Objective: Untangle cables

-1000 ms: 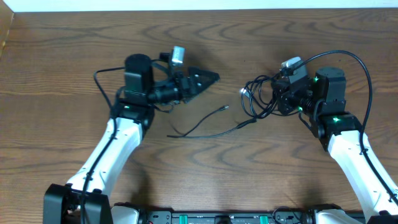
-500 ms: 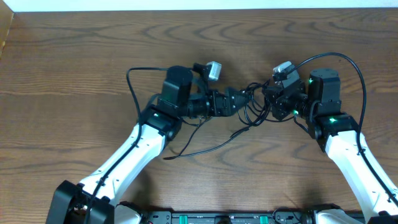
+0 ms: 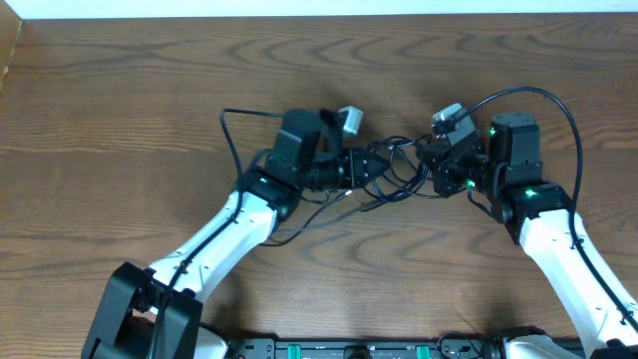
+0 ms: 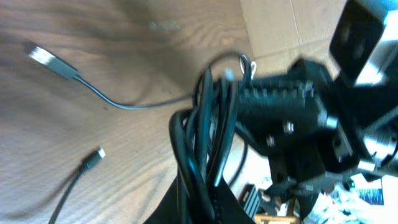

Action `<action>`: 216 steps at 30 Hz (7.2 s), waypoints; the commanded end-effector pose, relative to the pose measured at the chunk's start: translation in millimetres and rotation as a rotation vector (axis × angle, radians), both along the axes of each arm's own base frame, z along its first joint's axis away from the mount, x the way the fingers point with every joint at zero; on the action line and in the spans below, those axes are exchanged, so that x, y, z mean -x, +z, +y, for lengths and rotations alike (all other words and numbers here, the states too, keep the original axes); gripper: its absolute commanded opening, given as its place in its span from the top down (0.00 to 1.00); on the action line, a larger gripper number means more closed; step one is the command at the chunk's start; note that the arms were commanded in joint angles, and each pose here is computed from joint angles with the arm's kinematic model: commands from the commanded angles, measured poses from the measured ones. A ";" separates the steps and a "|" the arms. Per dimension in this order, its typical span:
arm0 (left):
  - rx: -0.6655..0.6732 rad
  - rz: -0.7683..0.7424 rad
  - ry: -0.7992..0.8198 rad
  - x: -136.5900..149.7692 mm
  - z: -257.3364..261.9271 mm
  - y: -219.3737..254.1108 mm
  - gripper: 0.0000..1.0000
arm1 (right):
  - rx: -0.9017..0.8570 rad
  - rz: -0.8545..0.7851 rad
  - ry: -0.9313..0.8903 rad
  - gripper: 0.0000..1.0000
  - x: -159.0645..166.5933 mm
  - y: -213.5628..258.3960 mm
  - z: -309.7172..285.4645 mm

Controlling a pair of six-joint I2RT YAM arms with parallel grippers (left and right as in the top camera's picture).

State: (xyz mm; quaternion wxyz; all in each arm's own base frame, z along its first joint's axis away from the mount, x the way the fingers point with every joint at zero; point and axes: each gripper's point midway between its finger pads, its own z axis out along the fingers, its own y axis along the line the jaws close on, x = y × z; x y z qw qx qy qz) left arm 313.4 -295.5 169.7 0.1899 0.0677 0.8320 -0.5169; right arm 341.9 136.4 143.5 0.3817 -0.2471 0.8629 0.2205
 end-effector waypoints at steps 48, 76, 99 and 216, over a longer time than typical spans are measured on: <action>0.211 -0.188 -0.105 -16.7 20.2 61.3 0.92 | -0.508 0.554 -0.590 0.81 5.1 -2.4 20.9; 0.157 -0.264 -0.152 -13.5 25.7 49.6 0.92 | -0.461 0.203 -0.269 0.56 13.4 65.9 -15.9; 0.191 -0.485 -0.364 14.9 16.7 58.4 0.93 | -0.932 0.627 -0.539 0.55 6.3 91.3 15.3; 0.378 -0.168 -0.471 51.0 0.9 97.8 0.92 | -0.449 0.099 0.124 0.37 -23.0 87.6 -1.7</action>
